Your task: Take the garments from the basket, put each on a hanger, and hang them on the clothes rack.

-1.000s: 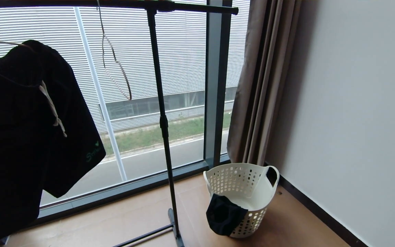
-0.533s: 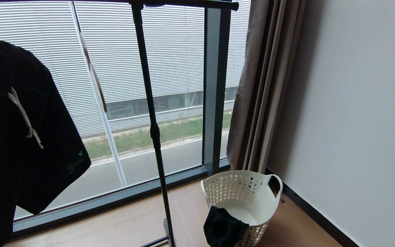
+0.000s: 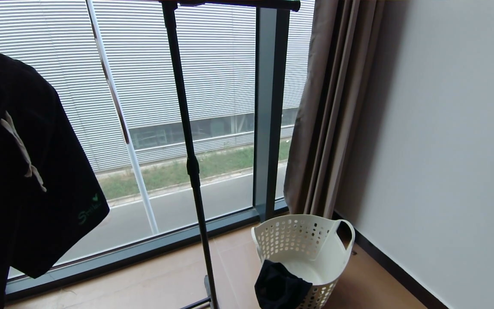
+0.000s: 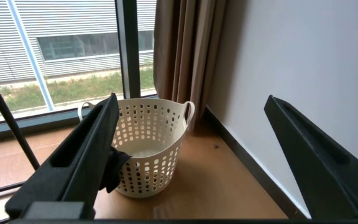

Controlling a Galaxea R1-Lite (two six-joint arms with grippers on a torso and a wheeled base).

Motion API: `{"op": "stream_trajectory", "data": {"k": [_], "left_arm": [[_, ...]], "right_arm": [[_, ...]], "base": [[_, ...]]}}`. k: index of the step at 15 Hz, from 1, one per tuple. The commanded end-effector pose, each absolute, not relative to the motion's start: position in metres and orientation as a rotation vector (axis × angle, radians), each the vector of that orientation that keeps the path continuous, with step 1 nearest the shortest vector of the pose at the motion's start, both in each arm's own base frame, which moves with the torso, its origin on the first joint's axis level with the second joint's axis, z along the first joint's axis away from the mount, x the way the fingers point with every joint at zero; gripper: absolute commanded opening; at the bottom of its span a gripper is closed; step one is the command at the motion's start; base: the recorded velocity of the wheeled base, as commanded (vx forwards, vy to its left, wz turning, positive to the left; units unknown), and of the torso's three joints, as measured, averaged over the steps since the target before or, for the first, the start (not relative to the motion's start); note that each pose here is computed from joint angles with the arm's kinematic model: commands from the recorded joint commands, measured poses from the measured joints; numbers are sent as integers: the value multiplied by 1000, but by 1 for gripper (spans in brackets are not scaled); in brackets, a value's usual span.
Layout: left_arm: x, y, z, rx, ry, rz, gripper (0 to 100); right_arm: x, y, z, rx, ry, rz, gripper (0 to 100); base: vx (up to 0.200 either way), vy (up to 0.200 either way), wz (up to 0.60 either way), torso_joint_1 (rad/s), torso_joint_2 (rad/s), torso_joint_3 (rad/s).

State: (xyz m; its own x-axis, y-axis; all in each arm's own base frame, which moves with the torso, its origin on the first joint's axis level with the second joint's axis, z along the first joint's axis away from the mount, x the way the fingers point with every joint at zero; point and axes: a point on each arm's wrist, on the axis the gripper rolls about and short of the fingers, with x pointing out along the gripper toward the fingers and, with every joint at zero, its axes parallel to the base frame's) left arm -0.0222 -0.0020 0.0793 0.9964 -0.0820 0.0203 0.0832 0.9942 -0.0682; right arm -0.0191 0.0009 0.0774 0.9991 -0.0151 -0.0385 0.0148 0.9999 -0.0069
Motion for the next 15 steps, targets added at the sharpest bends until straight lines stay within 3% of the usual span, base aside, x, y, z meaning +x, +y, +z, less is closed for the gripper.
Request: {"op": "stream_trajectory", "data": {"k": [1,6,10,15], "left_arm": [[-22,-2,80,-86,-19,-85,100],[-22,-2,80,-71,-17,-85,100],[-23,-5,78,183,-18,-207,100],[-23,-5,78,183,-16,-211,100]], "right_arm": [[-19,1,77,-7,40,-17,100],[-19,1,77,-7,35,-15,100],[-19,1,77,-7,35,-17,100],[-19,1,77,-7,35,-15,100]], "base": [[0,0,0,0,0,0],[0,0,0,0,0,0],[0,0,0,0,0,0],[0,0,0,0,0,0]]}}
